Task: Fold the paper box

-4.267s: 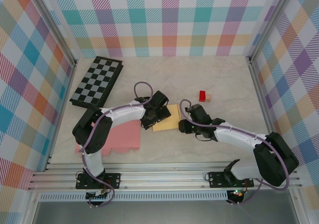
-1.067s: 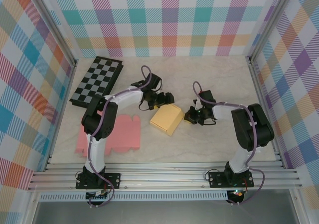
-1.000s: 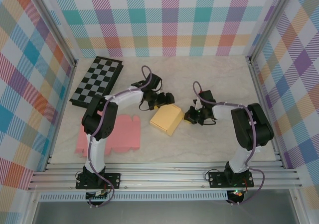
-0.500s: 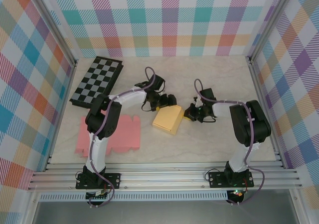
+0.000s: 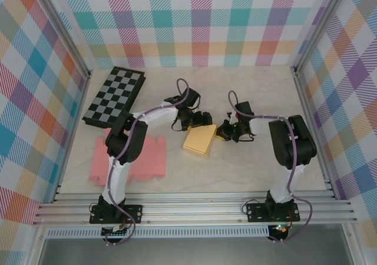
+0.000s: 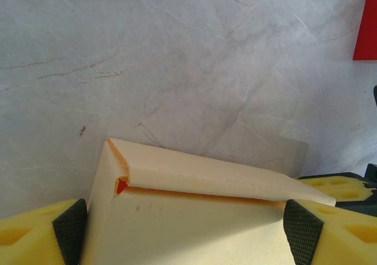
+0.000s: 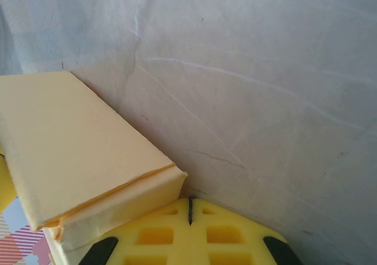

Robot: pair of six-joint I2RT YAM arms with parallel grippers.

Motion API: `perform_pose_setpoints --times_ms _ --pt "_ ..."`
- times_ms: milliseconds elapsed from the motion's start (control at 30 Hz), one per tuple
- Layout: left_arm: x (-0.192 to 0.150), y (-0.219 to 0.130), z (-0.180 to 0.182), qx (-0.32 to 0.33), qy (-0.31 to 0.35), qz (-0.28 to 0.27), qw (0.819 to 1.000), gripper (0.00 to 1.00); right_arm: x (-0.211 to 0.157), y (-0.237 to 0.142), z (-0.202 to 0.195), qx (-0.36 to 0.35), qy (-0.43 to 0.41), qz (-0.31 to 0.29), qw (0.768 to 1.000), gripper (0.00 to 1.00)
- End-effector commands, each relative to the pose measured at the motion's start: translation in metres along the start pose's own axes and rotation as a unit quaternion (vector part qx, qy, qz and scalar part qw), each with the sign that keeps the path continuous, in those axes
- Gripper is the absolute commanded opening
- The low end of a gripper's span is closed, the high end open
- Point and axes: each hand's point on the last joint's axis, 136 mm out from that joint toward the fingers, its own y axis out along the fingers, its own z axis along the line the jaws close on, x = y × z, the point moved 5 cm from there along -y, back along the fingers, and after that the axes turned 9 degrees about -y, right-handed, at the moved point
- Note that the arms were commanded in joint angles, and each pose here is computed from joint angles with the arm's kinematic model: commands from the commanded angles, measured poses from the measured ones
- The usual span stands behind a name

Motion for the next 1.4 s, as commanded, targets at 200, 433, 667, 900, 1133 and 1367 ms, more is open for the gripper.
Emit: perform_pose_setpoints --times_ms 200,433,667,900,1133,1367 --pt "-0.031 0.0 -0.054 -0.053 0.062 0.036 0.996 0.86 0.002 -0.002 0.042 0.029 -0.096 0.012 0.995 0.0" --pt "0.0 -0.015 -0.014 -0.005 0.014 -0.001 1.0 0.88 -0.005 -0.014 0.002 -0.04 -0.029 0.002 0.999 0.0" --pt "0.019 -0.048 0.011 0.0 -0.008 -0.042 0.999 0.91 -0.015 -0.034 -0.006 -0.066 -0.019 -0.004 0.998 0.0" --pt "-0.013 -0.062 0.035 -0.019 -0.025 -0.029 0.999 0.9 -0.049 -0.044 -0.005 -0.047 0.017 0.003 0.999 0.0" --pt "-0.052 -0.06 0.053 -0.014 -0.03 -0.011 0.999 0.9 -0.089 -0.029 0.012 -0.038 0.014 0.023 0.999 0.0" --pt "-0.064 -0.054 0.046 -0.019 -0.029 -0.009 0.999 0.9 -0.099 -0.016 0.024 -0.035 0.001 0.011 0.999 0.0"
